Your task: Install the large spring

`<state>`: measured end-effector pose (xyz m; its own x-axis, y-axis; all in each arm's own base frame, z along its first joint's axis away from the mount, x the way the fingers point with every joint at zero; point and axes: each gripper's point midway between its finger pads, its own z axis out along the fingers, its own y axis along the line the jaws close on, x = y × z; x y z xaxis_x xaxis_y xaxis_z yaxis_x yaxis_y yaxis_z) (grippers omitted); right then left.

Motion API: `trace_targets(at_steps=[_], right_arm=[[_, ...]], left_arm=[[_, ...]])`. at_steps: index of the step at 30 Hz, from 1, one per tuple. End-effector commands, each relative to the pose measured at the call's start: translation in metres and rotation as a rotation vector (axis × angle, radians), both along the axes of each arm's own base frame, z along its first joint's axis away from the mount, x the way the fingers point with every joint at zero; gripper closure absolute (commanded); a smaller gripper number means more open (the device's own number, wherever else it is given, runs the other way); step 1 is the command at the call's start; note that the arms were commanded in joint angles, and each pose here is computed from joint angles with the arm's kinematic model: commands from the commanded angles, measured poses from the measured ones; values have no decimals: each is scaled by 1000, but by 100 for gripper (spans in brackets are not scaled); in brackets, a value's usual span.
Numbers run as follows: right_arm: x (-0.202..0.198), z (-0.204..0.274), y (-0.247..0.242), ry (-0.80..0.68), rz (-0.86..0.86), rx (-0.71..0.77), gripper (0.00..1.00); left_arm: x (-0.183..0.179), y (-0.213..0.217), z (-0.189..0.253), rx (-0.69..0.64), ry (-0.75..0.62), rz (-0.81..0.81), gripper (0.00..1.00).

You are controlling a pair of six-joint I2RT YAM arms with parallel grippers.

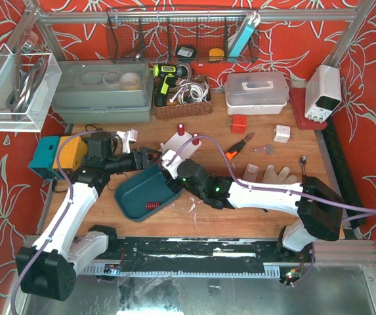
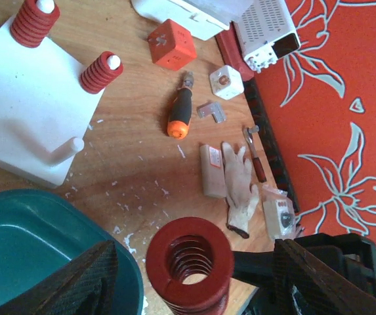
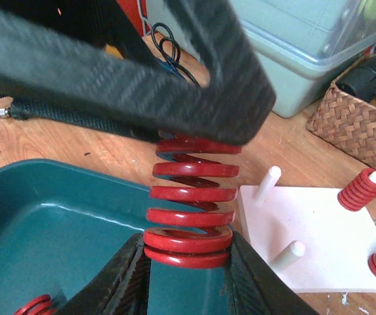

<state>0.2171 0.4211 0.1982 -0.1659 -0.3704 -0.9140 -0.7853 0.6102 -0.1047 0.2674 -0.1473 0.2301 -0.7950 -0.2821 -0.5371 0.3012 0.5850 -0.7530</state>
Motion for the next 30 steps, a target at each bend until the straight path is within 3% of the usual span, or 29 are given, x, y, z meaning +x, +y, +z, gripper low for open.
trace_targets(at_steps=[1,15,17,20,24,30], right_arm=[[2,27,0,-60,-4,71,100],[-1,21,0,-74,12,39,100],[-1,20,0,-72,12,35,100],[-1,17,0,-66,8,27,99],[3,14,-1,-64,-12,13,82],[6,11,-17,-45,-62,-48,27]], left_arm=[[-1,-6,4,-28,8,-25,35],[-5,-13,3,-82,31,-50,57],[-5,-14,3,-85,32,-54,64],[-5,-15,5,-96,26,-58,83],[-5,-18,10,-135,21,-71,94],[18,-3,18,-68,-60,59,98]])
